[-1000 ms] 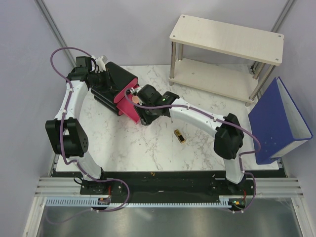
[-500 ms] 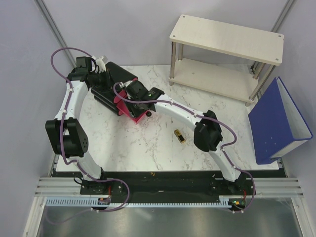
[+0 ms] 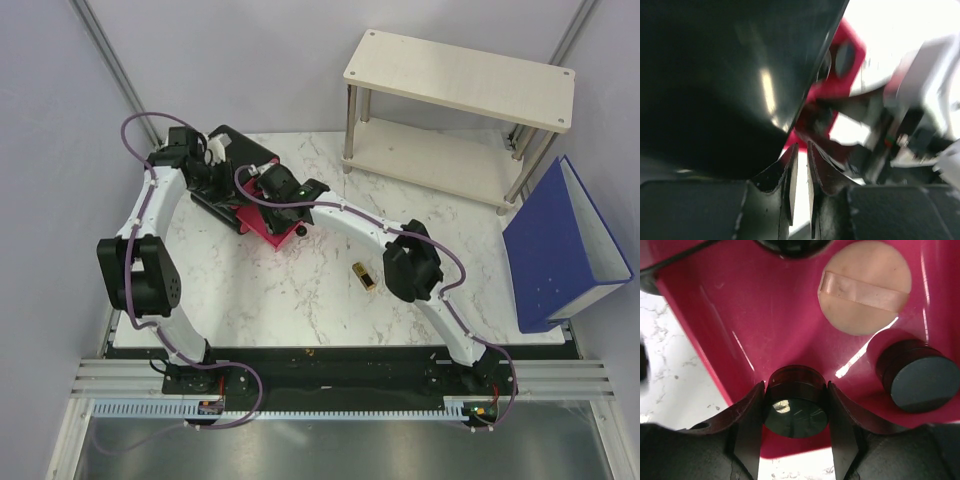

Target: Organize the makeup

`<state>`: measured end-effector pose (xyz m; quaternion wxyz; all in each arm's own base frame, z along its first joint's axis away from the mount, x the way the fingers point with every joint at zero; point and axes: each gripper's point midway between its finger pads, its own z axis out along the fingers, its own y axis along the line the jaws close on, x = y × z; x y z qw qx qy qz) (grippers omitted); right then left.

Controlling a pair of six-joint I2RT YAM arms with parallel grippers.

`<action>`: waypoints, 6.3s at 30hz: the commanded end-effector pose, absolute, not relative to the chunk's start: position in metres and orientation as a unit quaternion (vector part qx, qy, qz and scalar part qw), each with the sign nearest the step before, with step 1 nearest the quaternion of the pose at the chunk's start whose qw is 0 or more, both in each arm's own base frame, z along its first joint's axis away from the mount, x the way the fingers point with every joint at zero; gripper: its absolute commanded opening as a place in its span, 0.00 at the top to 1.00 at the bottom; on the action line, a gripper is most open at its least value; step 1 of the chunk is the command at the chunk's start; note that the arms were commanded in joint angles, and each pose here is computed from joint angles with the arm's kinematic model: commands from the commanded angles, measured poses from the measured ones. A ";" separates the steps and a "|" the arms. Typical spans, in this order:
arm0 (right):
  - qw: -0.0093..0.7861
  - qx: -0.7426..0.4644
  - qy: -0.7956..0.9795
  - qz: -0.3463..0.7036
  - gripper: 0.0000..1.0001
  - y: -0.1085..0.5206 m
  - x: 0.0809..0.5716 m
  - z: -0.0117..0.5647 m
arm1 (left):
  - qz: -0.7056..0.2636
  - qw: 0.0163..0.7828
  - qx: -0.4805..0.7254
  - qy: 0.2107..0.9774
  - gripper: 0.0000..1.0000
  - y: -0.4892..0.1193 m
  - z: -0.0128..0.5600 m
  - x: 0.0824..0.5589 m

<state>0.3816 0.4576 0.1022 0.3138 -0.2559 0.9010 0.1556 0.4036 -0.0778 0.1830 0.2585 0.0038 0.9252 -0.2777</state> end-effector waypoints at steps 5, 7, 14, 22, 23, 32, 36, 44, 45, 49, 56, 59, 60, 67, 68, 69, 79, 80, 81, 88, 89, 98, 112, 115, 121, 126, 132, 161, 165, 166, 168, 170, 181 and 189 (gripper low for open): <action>0.331 -0.224 0.900 0.172 0.75 0.467 0.395 0.106 | -0.213 0.140 -0.021 0.967 0.78 -0.054 0.121 0.364; 0.336 -0.220 0.900 0.171 0.66 0.466 0.397 0.108 | -0.212 0.140 -0.021 0.967 0.78 -0.053 0.121 0.364; 0.345 -0.219 0.895 0.177 0.51 0.466 0.396 0.120 | -0.197 0.164 -0.019 0.966 0.78 -0.048 0.133 0.371; 0.361 -0.211 0.889 0.185 0.39 0.464 0.398 0.137 | -0.190 0.223 -0.008 0.956 0.78 -0.047 0.167 0.377; 0.366 -0.211 0.887 0.187 0.39 0.464 0.398 0.142 | -0.190 0.233 -0.006 0.954 0.78 -0.047 0.174 0.376; 0.402 -0.198 0.872 0.200 0.27 0.462 0.402 0.182 | -0.252 0.305 0.046 0.917 0.71 -0.070 0.217 0.372; 0.420 -0.183 0.867 0.197 0.27 0.455 0.404 0.197 | -0.242 0.352 0.044 0.903 0.69 -0.067 0.242 0.379; 0.428 -0.057 0.875 0.220 0.37 0.403 0.426 0.221 | -0.194 0.406 -0.024 0.893 0.98 -0.045 0.262 0.420; 0.416 -0.045 0.881 0.219 0.39 0.395 0.426 0.210 | -0.190 0.406 -0.031 0.894 0.98 -0.044 0.260 0.424; 0.399 0.002 0.884 0.245 0.65 0.369 0.433 0.203 | -0.187 0.389 -0.059 0.900 0.98 -0.040 0.241 0.442; 0.351 0.031 0.908 0.226 1.00 0.346 0.420 0.156 | -0.169 0.381 -0.093 0.904 0.98 -0.030 0.224 0.470; 0.314 0.039 0.918 0.238 1.00 0.351 0.414 0.131 | -0.156 0.370 -0.106 0.910 0.98 -0.025 0.215 0.474; 0.299 0.045 0.922 0.241 1.00 0.354 0.412 0.119 | -0.153 0.366 -0.108 0.912 0.98 -0.024 0.213 0.473; 0.223 0.056 0.930 0.288 1.00 0.383 0.404 0.081 | -0.138 0.348 -0.113 0.921 0.98 -0.020 0.203 0.472; 0.220 0.058 0.929 0.292 1.00 0.387 0.406 0.081 | -0.135 0.347 -0.113 0.921 0.98 -0.019 0.203 0.471; 0.215 0.060 0.930 0.291 1.00 0.388 0.405 0.076 | -0.135 0.348 -0.113 0.921 0.98 -0.019 0.204 0.471; 0.216 0.052 0.913 0.342 1.00 0.414 0.418 0.080 | -0.135 0.342 -0.099 0.925 0.98 -0.020 0.203 0.467; 0.225 0.049 0.903 0.362 1.00 0.421 0.422 0.091 | -0.134 0.339 -0.098 0.926 0.98 -0.020 0.201 0.466; 0.229 0.053 0.897 0.374 1.00 0.425 0.425 0.098 | -0.134 0.335 -0.099 0.927 0.98 -0.019 0.199 0.465; 0.250 0.056 0.844 0.472 1.00 0.461 0.445 0.145 | -0.134 0.314 -0.094 0.935 0.98 -0.021 0.186 0.461; 0.252 0.058 0.839 0.479 1.00 0.465 0.448 0.147 | -0.137 0.312 -0.094 0.935 0.98 -0.022 0.185 0.460; 0.239 0.083 0.800 0.544 1.00 0.504 0.480 0.155 | -0.148 0.290 -0.084 0.942 0.98 -0.027 0.174 0.452; 0.277 0.096 0.805 0.515 0.90 0.470 0.472 0.163 | -0.155 0.283 -0.080 0.943 0.98 -0.030 0.174 0.451; 0.284 0.105 0.801 0.516 0.69 0.456 0.470 0.169 | -0.155 0.280 -0.078 0.944 0.98 -0.030 0.173 0.449; 0.242 0.137 0.785 0.554 0.39 0.453 0.461 0.148 | -0.165 0.269 -0.075 0.946 0.98 -0.033 0.167 0.446; 0.198 0.174 0.777 0.571 0.42 0.462 0.462 0.117 | -0.163 0.266 -0.072 0.947 0.98 -0.033 0.167 0.445; 0.167 0.188 0.782 0.570 0.42 0.472 0.464 0.090 | -0.164 0.265 -0.069 0.948 0.98 -0.034 0.169 0.442; 0.146 0.214 0.810 0.526 0.85 0.491 0.458 0.041 | -0.159 0.253 -0.065 0.952 0.98 -0.032 0.167 0.437; 0.154 0.214 0.811 0.522 0.88 0.482 0.455 0.049 | -0.158 0.254 -0.065 0.952 0.98 -0.032 0.167 0.437; 0.158 0.211 0.813 0.519 0.88 0.478 0.455 0.049 | -0.157 0.253 -0.067 0.952 0.98 -0.032 0.167 0.437; 0.157 0.205 0.817 0.515 0.89 0.473 0.448 0.051 | -0.158 0.252 -0.067 0.952 0.98 -0.032 0.167 0.437; 0.153 0.202 0.825 0.505 0.89 0.465 0.440 0.044 | -0.159 0.252 -0.066 0.952 0.98 -0.032 0.167 0.436; 0.155 0.190 0.838 0.488 0.85 0.433 0.407 0.051 | -0.154 0.251 -0.066 0.953 0.98 -0.031 0.168 0.432; 0.214 0.130 0.834 0.492 0.49 0.433 0.417 0.111 | -0.146 0.331 -0.055 0.931 0.92 -0.028 0.232 0.432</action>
